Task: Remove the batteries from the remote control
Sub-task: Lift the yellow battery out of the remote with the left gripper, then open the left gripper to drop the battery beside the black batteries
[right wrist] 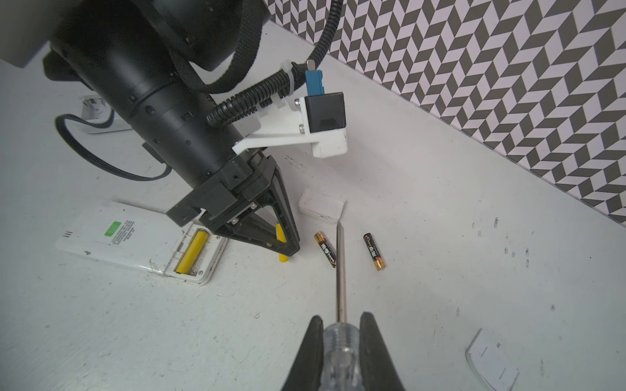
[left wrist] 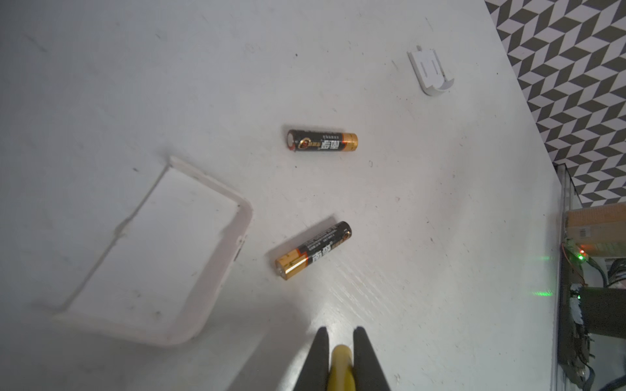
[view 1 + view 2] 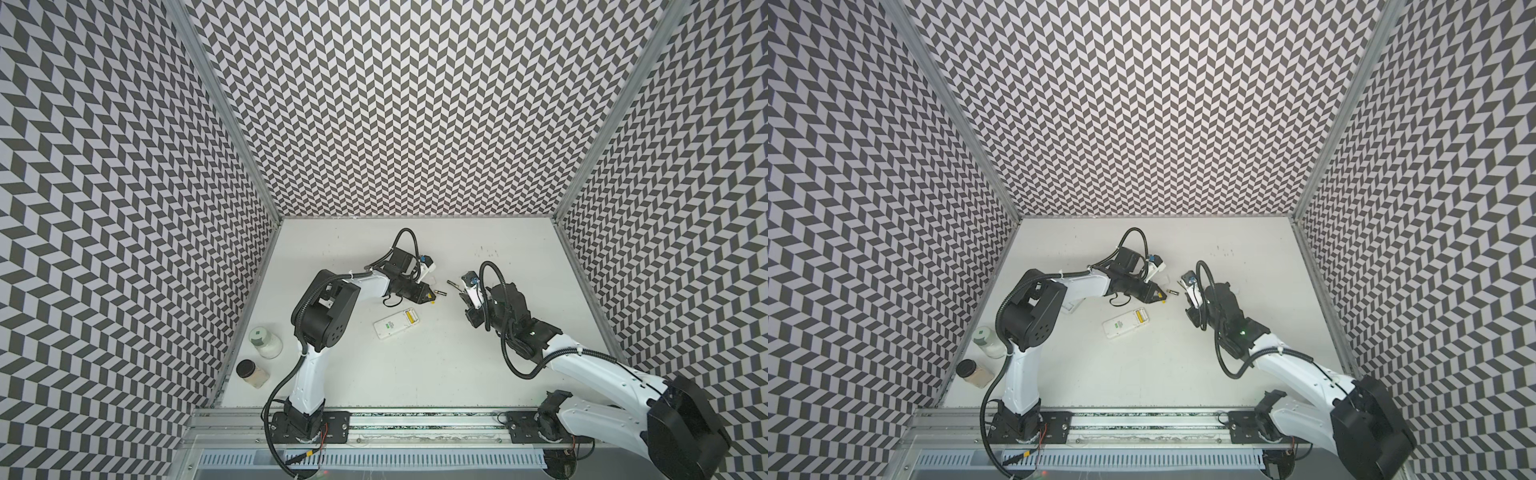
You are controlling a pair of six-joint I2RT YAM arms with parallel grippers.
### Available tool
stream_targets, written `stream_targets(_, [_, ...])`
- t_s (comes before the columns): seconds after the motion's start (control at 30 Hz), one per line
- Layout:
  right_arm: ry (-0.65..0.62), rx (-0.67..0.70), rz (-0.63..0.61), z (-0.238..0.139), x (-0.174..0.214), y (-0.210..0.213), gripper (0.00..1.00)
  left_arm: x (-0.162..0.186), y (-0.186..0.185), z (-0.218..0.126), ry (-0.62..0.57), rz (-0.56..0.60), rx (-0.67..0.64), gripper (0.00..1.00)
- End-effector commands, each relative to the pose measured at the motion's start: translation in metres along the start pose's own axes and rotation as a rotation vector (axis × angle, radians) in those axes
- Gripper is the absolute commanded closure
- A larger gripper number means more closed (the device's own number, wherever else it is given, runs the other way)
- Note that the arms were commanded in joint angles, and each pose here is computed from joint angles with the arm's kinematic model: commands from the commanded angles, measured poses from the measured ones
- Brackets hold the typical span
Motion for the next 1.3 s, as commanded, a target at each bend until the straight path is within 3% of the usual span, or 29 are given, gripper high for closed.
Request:
stream_targets(0.0, [-0.020, -0.012, 0.015, 0.003, -0.006, 0.000, 1.00, -0.005, 0.002, 0.002, -0.036, -0.004, -0.025, 0.82])
stream_targets(0.1, [-0.025, -0.025, 0.021, 0.004, -0.005, 0.001, 1.00, -0.002, 0.008, 0.008, -0.020, -0.016, -0.039, 0.80])
stream_targets(0.4, [-0.016, -0.066, 0.021, 0.007, -0.002, 0.006, 1.00, -0.014, 0.014, -0.001, -0.019, -0.008, -0.126, 0.56])
stream_targets(0.6, [-0.002, -0.133, -0.002, 0.010, -0.002, 0.013, 1.00, -0.037, 0.000, -0.025, -0.048, 0.043, -0.148, 0.47])
stream_targets(0.77, [0.002, -0.267, -0.058, 0.012, -0.002, 0.031, 1.00, -0.040, -0.007, -0.053, -0.085, 0.095, -0.198, 0.39])
stream_targets(0.87, [0.039, -0.340, -0.078, 0.017, 0.002, 0.046, 1.00, -0.038, -0.013, -0.070, -0.103, 0.165, -0.240, 0.29])
stream_targets(1.07, [0.148, -0.415, 0.011, 0.027, 0.003, 0.052, 1.00, -0.024, -0.029, -0.100, -0.093, 0.360, -0.306, 0.12])
stream_targets(1.27, [0.167, -0.492, 0.196, 0.029, -0.010, 0.044, 1.00, 0.010, -0.038, -0.111, -0.052, 0.471, -0.313, 0.00])
Point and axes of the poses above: each gripper's point midway between its finger pads, its own z axis out along the fingers, its own y axis along the line the jaws close on, x = y × z, the point moved 7 cm from there along -z, back along the fingers, and after that the axes turned 2 degrees about -z, right-handed, at the moved point
